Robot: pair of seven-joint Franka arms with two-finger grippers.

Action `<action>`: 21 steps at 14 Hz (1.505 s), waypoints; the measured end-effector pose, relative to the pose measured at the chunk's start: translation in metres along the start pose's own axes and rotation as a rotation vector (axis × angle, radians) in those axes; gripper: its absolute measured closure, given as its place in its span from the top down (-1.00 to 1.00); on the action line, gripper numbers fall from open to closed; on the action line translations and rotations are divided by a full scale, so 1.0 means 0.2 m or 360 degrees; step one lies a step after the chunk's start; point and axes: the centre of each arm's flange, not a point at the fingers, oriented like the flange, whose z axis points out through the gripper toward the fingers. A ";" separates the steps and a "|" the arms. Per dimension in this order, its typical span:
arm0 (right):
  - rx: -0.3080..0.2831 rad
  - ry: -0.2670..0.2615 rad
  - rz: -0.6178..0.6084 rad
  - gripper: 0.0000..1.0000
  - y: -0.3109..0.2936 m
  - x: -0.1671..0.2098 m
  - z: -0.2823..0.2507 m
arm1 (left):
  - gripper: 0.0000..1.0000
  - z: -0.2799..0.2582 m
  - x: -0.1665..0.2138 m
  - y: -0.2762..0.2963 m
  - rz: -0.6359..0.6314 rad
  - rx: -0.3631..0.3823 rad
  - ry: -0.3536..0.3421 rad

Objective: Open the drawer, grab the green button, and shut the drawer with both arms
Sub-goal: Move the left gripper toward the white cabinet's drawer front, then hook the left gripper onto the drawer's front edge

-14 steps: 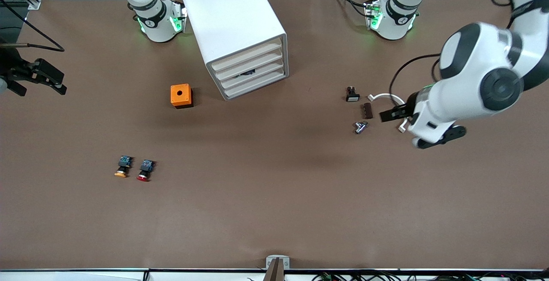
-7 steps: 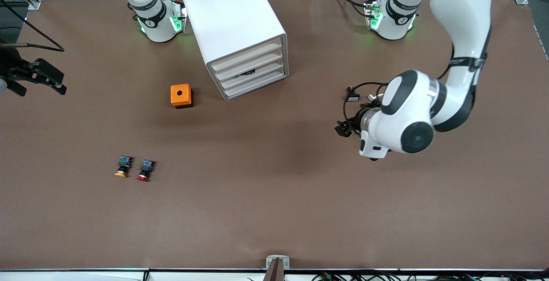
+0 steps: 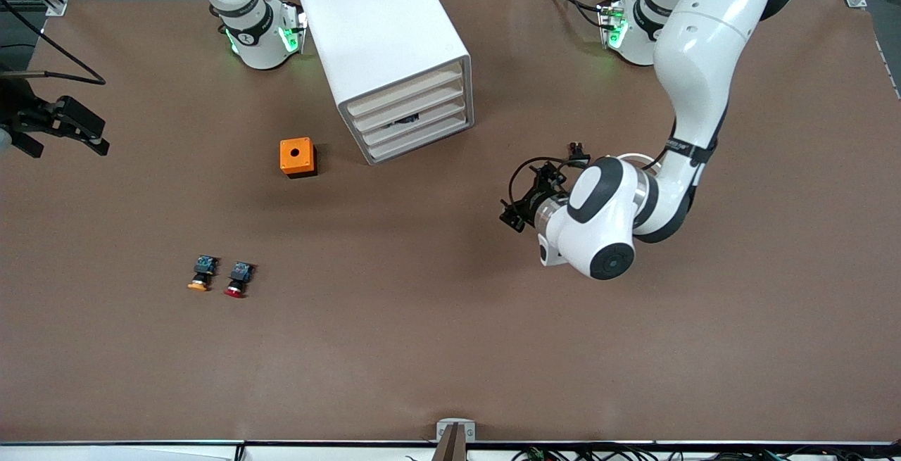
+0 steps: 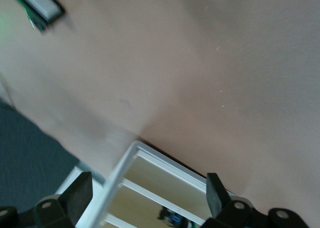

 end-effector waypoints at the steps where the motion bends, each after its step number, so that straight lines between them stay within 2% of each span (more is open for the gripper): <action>1: 0.0000 0.0000 0.0000 1.00 0.00 0.00 0.00 | 1.00 0.07 0.03 0.04 -0.0108 0.0021 -0.0078; 5: 0.0000 0.0000 0.0000 1.00 0.00 0.00 0.00 | 1.00 0.27 0.13 0.14 -0.0602 0.0111 -0.0375; 7: 0.0000 0.0000 0.0000 1.00 0.00 0.00 0.00 | 1.00 0.34 0.14 0.17 -0.0853 0.0176 -0.0468; 11: 0.0000 0.0000 0.0000 1.00 0.00 0.00 0.00 | 0.99 0.48 0.02 0.20 -0.1211 0.0320 -0.0451; 14: 0.0000 -0.0001 0.0000 1.00 0.00 0.00 0.00 | 0.96 0.62 -0.08 0.18 -0.1296 0.0490 -0.0403; 16: 0.0000 -0.0001 0.0000 1.00 0.00 0.00 0.00 | 0.63 0.70 -0.14 0.17 -0.1318 0.0562 -0.0367; 17: 0.0000 -0.0001 0.0000 1.00 0.00 0.00 0.00 | 0.63 0.73 -0.15 0.17 -0.1335 0.0583 -0.0367; 19: 0.0000 -0.0001 0.0000 1.00 0.00 0.00 0.00 | 0.33 0.79 -0.14 0.18 -0.1353 0.0624 -0.0378; 21: 0.0000 -0.0001 0.0000 1.00 0.00 0.00 0.00 | 0.23 0.86 -0.15 0.18 -0.1353 0.0662 -0.0365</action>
